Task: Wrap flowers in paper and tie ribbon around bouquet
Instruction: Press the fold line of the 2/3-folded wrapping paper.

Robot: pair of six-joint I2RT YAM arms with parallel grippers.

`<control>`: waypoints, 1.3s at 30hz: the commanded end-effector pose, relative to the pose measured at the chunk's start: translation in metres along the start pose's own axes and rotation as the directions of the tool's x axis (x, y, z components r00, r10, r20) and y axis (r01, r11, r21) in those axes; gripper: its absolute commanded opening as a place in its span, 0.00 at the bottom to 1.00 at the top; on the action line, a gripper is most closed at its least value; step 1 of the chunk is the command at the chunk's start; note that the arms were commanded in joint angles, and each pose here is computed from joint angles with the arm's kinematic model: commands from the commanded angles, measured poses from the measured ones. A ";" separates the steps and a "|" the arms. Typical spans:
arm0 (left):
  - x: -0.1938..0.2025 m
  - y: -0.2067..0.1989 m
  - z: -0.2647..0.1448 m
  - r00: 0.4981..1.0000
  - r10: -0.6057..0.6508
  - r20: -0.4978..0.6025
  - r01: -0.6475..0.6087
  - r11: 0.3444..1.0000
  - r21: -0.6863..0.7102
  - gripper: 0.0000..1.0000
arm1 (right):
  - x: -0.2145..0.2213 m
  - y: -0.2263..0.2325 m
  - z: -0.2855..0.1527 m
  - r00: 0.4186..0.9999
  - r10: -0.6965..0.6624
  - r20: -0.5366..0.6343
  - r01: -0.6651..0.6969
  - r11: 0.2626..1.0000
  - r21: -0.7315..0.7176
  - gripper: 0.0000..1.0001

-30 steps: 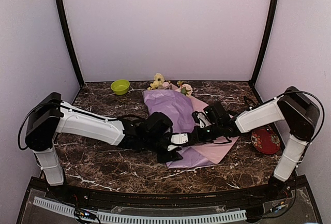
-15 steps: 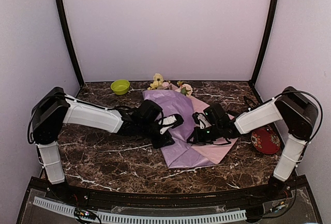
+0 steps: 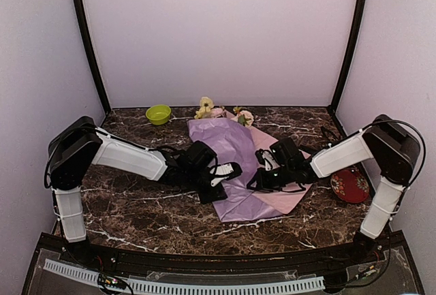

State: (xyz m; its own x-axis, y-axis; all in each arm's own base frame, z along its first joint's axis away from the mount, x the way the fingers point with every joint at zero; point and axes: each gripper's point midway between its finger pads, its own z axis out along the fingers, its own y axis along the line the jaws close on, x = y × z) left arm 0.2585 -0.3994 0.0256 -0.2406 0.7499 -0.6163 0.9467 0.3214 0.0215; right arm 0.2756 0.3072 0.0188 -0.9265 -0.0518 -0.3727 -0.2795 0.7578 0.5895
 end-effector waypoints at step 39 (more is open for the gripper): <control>0.041 -0.043 -0.040 0.988 0.126 -0.094 -0.133 0.989 -0.069 0.34 | 0.020 -0.035 0.008 0.990 -0.012 -0.141 0.021 0.998 0.065 0.07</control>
State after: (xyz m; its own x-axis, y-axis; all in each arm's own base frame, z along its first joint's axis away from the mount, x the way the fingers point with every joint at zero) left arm 0.2177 -0.3707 0.0248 -0.1948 0.7969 -0.5718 0.9492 0.3001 0.0948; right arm 0.2750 0.3072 0.0190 -0.9276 -0.1412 -0.3457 -0.3379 0.7114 0.6162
